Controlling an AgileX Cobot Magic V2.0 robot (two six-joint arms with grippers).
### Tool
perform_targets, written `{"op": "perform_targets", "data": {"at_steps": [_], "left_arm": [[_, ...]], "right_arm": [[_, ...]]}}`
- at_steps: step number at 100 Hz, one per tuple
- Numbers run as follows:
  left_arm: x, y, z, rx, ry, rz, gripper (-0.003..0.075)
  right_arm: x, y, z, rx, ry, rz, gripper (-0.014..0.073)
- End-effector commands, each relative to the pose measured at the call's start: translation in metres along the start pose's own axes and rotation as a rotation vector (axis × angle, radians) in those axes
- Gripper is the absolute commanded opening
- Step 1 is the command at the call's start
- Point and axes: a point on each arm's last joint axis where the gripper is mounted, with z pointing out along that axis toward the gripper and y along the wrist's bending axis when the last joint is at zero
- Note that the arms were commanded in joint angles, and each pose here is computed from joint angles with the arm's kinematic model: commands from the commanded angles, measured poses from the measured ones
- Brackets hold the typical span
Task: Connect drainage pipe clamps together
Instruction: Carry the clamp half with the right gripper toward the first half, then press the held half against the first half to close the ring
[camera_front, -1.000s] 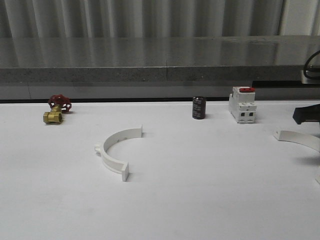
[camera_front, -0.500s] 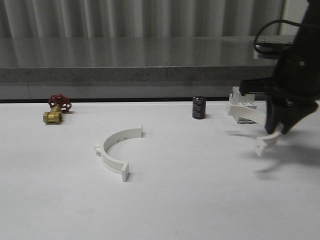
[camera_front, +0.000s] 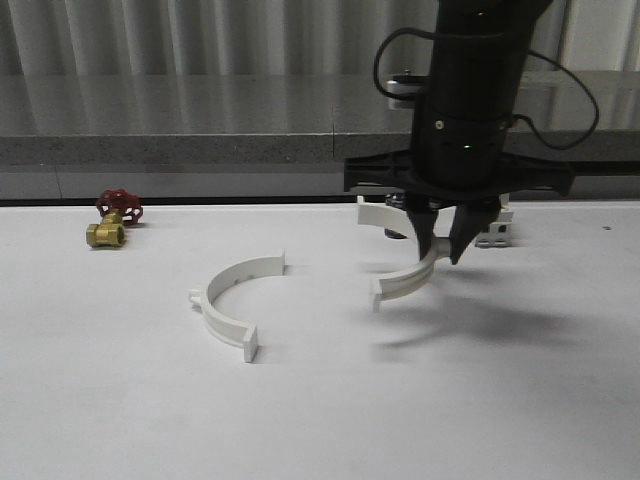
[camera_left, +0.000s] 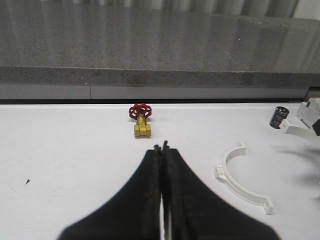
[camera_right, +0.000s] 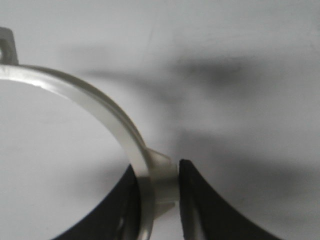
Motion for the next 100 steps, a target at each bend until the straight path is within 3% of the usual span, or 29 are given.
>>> {"op": "perform_targets", "data": {"at_steps": [1,43,100], "left_arm": [[-0.015,-0.002,-0.003,0.011,-0.090,0.001,-0.0020],[-0.015,-0.002,-0.003,0.011,-0.090,0.001,-0.0020],[-0.015,-0.002,-0.003,0.011,-0.090,0.001,-0.0020]], "right_arm": [[-0.009,0.014,-0.022,-0.041,-0.077,-0.006,-0.0056],[0.004,0.058,-0.001,-0.055,-0.046,-0.003,-0.0056],[0.009,0.073,0.005,-0.061,-0.037,0.028,-0.0056]]}}
